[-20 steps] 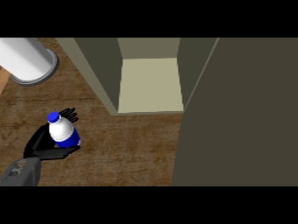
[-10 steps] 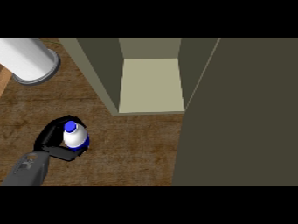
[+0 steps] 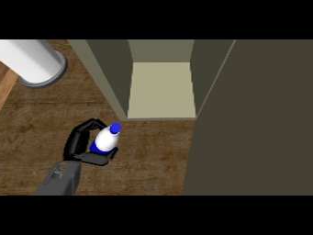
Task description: Pick up the bottled water, place it into the cabinet and close the cabinet
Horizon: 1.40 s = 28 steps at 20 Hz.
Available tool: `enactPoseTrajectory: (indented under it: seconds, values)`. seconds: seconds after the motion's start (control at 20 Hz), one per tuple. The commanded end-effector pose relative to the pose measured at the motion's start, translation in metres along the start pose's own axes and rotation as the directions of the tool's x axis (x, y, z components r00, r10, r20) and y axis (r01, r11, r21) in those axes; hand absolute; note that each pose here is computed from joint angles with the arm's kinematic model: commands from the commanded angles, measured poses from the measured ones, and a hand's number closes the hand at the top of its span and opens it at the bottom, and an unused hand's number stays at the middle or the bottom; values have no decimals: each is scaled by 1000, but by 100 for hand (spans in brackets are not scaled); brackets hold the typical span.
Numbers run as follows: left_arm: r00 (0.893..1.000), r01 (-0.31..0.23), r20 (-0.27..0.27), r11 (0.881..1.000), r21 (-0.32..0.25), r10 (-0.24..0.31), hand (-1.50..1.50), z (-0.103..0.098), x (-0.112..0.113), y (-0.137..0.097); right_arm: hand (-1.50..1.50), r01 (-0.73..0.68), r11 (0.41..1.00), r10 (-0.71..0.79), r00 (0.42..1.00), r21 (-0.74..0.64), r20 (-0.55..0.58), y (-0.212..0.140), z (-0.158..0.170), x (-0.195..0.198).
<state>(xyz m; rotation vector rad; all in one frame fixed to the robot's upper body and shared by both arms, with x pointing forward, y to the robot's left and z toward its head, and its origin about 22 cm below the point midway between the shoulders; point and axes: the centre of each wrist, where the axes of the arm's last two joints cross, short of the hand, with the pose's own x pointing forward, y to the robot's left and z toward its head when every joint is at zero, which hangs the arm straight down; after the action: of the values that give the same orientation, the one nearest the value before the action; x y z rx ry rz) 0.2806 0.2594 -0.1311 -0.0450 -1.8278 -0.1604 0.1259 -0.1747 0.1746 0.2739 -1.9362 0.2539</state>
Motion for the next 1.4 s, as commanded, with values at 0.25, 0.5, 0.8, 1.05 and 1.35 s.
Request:
enactPoseTrajectory:
  seconds: [0.25,0.5,0.8,1.05,1.35]
  values:
    - [989,-135,65,989,67,131,150,-12,18,-65,-150,-6,1000,7,999,-26,35,-9,13,31]
    - [974,-215,89,975,54,210,150,-38,58,-87,-150,-9,1000,10,999,-28,34,0,24,26]
    - [971,-229,85,972,56,224,150,-54,103,-115,-150,-3,1000,3,1000,-26,12,4,23,8]
    - [973,-225,72,972,66,220,150,-87,131,-140,-150,-7,1000,8,999,-17,38,1,23,14]
    - [991,-131,39,986,99,127,150,-124,149,-149,-150,-2,1000,2,1000,0,29,2,30,22]
